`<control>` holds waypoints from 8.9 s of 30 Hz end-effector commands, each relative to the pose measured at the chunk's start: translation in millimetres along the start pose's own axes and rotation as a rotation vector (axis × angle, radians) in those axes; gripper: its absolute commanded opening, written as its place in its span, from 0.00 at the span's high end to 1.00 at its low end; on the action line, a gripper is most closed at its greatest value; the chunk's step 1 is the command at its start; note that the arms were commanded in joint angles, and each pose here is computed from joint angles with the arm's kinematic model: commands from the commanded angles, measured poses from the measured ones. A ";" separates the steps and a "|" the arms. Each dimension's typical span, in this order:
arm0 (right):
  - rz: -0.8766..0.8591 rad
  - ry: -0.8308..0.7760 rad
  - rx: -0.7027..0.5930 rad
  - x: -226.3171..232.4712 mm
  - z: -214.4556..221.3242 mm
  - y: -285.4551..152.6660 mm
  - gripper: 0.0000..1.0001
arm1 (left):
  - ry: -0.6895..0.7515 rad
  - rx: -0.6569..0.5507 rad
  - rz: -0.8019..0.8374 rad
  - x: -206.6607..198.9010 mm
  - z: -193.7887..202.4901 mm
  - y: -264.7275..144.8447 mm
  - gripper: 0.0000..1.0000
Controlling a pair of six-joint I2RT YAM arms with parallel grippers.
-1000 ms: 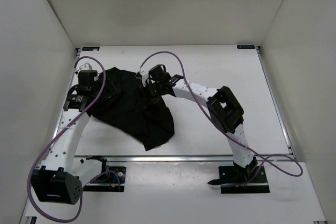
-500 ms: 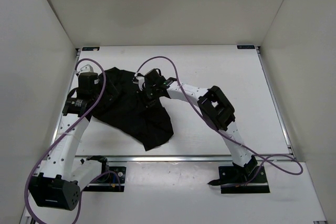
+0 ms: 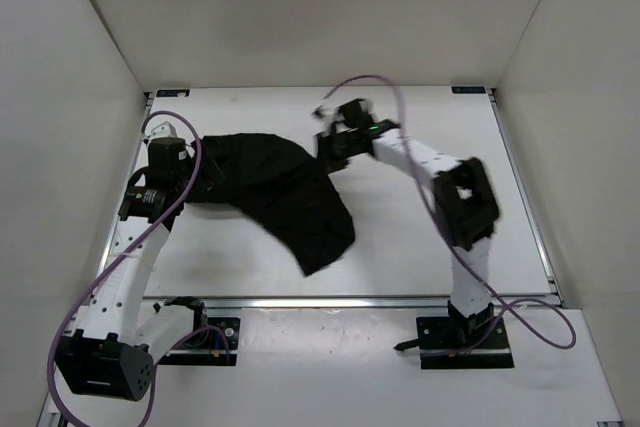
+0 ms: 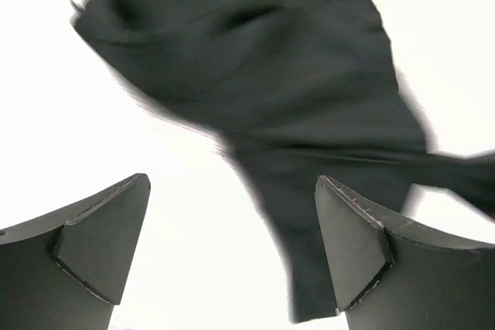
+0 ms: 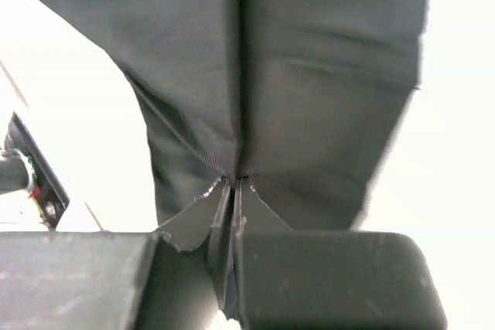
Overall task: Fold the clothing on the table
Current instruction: Move the skirt to the center of the board, then flatten the skirt out
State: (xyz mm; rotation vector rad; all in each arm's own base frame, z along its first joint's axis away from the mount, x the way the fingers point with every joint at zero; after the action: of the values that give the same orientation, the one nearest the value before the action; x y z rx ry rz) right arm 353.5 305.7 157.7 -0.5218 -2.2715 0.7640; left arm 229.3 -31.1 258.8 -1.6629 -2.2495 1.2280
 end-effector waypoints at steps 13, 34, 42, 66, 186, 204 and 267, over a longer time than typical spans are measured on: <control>0.565 0.338 -0.385 -122.1 105.8 -234.2 0.09 | 0.013 0.084 0.208 -20.0 11.7 24.5 0.01; 0.632 0.160 -0.590 -106.4 -28.9 -272.3 0.22 | 0.007 0.099 0.291 -26.8 13.7 31.6 0.01; 0.771 0.007 -0.310 -185.2 -30.7 -198.0 0.01 | -0.005 0.100 0.321 -33.0 11.4 39.1 0.02; 0.841 -0.010 -0.046 -232.8 -28.7 -137.9 0.96 | 0.033 0.168 0.299 -32.5 18.3 58.1 0.02; 0.342 0.112 -0.279 26.7 178.6 -184.6 1.00 | -0.091 0.748 0.384 -26.0 270.0 53.4 0.22; 0.337 0.106 -0.270 23.2 171.8 -181.2 1.00 | -0.105 0.813 0.264 -2.1 289.0 46.2 0.25; 0.040 0.240 -0.098 73.4 168.8 -137.8 0.18 | -0.368 0.322 0.146 57.3 206.4 58.9 1.00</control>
State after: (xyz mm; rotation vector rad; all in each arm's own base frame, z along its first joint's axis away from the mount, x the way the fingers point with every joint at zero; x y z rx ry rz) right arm 162.6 171.7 177.6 -0.6893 -2.0209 0.6130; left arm 154.1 -94.2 68.7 -1.6391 -1.9733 2.0023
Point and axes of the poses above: each gripper's point midway between its finger pads, its own y axis out along the fingers, its own x axis along the line the jaws close on, z = x × y, the point moved 8 cm from there along -y, back along the fingers, and after that the axes turned 5 degrees about -y, right-handed, at the moved point
